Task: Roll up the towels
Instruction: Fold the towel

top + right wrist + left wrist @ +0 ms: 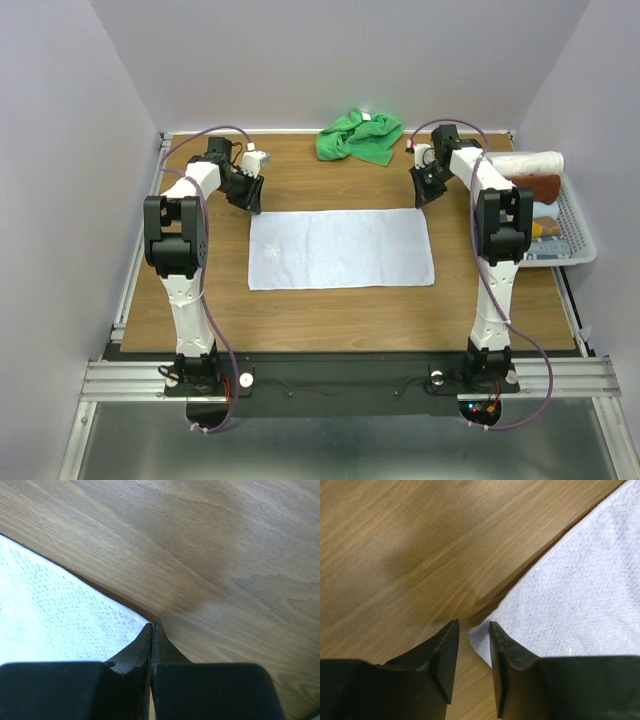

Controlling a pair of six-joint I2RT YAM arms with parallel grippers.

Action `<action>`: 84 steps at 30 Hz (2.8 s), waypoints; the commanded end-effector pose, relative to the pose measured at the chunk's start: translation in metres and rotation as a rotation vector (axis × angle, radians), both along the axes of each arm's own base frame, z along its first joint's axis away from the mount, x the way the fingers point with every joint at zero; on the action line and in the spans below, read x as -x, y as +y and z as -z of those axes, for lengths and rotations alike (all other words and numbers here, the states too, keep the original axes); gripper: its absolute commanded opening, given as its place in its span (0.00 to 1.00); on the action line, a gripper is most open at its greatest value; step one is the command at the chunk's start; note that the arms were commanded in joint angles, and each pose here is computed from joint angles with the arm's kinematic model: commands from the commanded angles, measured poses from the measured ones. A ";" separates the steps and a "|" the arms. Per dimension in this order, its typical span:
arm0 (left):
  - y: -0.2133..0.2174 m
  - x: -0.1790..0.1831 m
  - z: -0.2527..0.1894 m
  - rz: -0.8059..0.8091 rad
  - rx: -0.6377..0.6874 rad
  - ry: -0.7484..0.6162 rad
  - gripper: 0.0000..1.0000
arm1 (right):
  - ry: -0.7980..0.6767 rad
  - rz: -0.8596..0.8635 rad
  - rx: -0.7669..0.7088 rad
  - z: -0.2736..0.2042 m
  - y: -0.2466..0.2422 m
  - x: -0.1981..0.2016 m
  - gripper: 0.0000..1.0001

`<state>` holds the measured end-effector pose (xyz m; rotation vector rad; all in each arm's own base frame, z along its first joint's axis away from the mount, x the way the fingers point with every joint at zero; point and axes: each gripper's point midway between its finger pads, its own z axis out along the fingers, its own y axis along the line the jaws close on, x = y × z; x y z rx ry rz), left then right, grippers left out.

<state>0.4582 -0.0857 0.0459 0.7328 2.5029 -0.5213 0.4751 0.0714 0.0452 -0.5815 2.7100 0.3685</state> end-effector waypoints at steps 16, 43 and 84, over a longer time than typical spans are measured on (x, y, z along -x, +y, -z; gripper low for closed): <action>0.009 -0.003 -0.047 0.033 0.132 -0.057 0.00 | -0.096 -0.014 -0.018 -0.049 -0.007 -0.004 0.01; 0.009 0.152 -0.077 0.337 0.048 -0.183 0.00 | -0.081 -0.240 -0.120 -0.087 0.008 0.115 0.01; -0.006 0.205 -0.036 0.478 -0.095 -0.113 0.00 | 0.047 -0.380 -0.133 -0.053 0.009 0.190 0.01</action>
